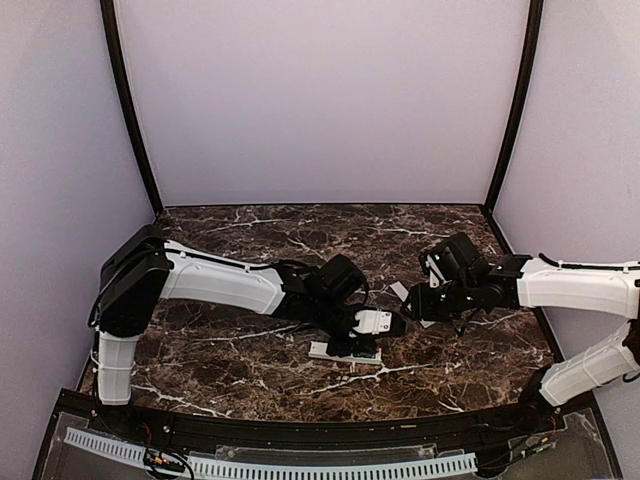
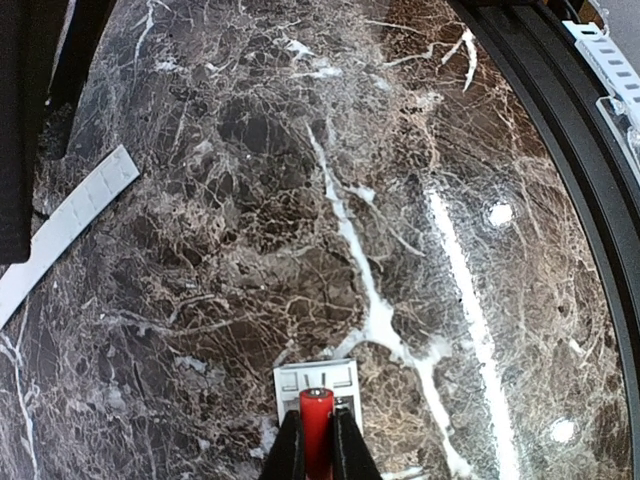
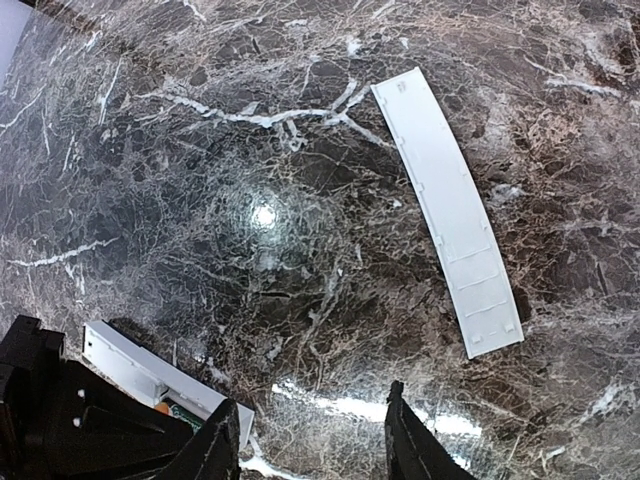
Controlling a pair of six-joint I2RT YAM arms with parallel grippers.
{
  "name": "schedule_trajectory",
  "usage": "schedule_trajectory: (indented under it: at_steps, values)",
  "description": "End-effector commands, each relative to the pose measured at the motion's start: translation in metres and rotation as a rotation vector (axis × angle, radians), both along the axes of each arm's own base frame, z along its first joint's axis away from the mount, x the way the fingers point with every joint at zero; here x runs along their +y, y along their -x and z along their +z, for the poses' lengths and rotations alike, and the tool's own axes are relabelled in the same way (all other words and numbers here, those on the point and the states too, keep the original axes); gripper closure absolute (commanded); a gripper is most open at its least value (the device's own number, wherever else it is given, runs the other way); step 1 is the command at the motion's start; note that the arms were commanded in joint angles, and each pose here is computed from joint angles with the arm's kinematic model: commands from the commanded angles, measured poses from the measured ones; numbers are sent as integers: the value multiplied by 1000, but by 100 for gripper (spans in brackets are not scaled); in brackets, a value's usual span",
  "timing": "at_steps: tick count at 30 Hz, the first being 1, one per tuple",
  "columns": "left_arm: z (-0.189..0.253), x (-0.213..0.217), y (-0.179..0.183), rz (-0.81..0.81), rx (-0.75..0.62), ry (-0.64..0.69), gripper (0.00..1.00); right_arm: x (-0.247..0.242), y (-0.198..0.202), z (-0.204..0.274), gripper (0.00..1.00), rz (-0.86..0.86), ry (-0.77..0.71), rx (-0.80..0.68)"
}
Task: Load the batteries into the remote control
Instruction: Place the battery in the battery compartment.
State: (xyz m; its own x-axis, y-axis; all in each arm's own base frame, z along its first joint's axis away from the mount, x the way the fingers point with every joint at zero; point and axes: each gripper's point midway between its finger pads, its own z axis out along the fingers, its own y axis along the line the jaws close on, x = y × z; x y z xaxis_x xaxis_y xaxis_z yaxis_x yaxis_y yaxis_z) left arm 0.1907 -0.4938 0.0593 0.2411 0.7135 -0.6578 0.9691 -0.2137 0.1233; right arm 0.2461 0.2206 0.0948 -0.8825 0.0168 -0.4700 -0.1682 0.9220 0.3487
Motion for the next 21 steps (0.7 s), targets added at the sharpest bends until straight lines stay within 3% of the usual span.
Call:
schedule_trajectory:
  at_steps: [1,8,21]
  values:
    - [-7,5,3,-19,-6,-45,100,-1,-3,3,53,-13,-12,-22]
    - [-14,6,0,-7,-14,-61,100,0,-4,4,53,-10,-14,-21]
    - [-8,6,1,-4,4,-80,67,3,-5,7,53,0,-16,-23]
